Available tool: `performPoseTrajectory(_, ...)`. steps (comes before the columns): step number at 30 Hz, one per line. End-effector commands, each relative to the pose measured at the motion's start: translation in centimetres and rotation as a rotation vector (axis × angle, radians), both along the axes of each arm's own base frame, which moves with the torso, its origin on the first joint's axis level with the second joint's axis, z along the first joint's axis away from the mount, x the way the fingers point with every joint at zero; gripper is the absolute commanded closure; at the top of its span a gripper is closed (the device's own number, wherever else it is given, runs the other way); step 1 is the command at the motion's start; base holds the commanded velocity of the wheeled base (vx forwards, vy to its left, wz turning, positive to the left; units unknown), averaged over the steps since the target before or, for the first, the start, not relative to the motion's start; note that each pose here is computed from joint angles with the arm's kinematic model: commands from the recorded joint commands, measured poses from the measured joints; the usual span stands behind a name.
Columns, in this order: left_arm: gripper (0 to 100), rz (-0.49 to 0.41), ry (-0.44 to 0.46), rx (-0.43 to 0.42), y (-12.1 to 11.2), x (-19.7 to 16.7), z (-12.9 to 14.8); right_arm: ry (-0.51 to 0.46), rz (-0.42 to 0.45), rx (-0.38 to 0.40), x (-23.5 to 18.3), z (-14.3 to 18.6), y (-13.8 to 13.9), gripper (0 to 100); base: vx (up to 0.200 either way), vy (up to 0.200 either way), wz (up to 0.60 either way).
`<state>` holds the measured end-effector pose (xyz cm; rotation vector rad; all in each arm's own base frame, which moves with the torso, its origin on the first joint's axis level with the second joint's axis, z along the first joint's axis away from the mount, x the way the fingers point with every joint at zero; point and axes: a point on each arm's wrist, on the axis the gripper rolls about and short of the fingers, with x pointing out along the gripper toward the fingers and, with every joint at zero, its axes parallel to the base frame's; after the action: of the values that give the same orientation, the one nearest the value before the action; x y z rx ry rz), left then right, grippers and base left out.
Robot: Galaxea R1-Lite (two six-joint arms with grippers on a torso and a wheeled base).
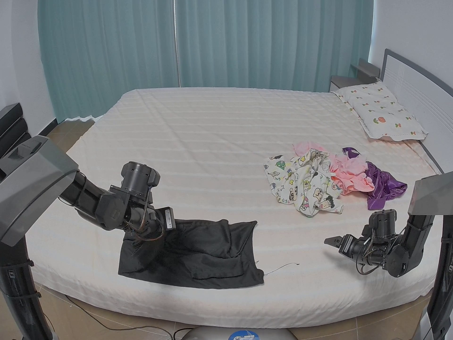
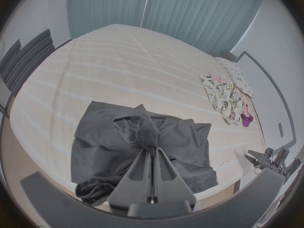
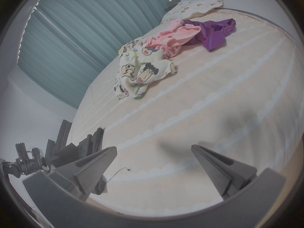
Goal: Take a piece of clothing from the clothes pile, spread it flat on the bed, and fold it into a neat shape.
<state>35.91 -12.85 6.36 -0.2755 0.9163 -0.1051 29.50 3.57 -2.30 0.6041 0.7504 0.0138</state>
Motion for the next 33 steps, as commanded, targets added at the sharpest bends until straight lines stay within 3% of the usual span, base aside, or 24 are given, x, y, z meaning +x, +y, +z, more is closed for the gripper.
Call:
performPoseTrajectory(1, 100, -0.019, 0.010, -0.010, -1.9, 0.8, -0.7, 0.002, 0.001, 0.000, 0.0, -0.1, 0.0, 0, 0.000, -0.200, 0.00)
performPoseTrajectory(6, 100, -0.045, 0.037, -0.009, -3.6, 0.8, -1.6, 0.004, 0.001, 0.000, 0.0, -0.1, 0.0, 0, 0.000, -0.200, 0.00)
performPoseTrajectory(19, 100, 0.003, 0.058, -0.039, -6.4, 2.5, -4.2, 0.009, 0.011, -0.001, -0.1, -0.2, 0.3, 0, 0.000, 0.000, 0.00)
performPoseTrajectory(20, 0, 0.007, 0.067, -0.040, -6.5, 2.7, -4.7, 0.009, 0.011, -0.001, -0.1, -0.2, 0.3, 0, 0.000, 0.000, 0.00)
performPoseTrajectory(26, 0, 0.017, 0.093, -0.069, -7.7, 2.0, -4.6, 0.010, 0.011, -0.001, -0.1, -0.3, 0.3, 0, 0.000, 0.000, 0.00)
performPoseTrajectory(33, 0, 0.065, 0.067, -0.146, -7.4, 1.7, -1.7, 0.010, 0.011, -0.001, -0.1, -0.3, 0.3, 0, 0.000, 0.000, 0.00)
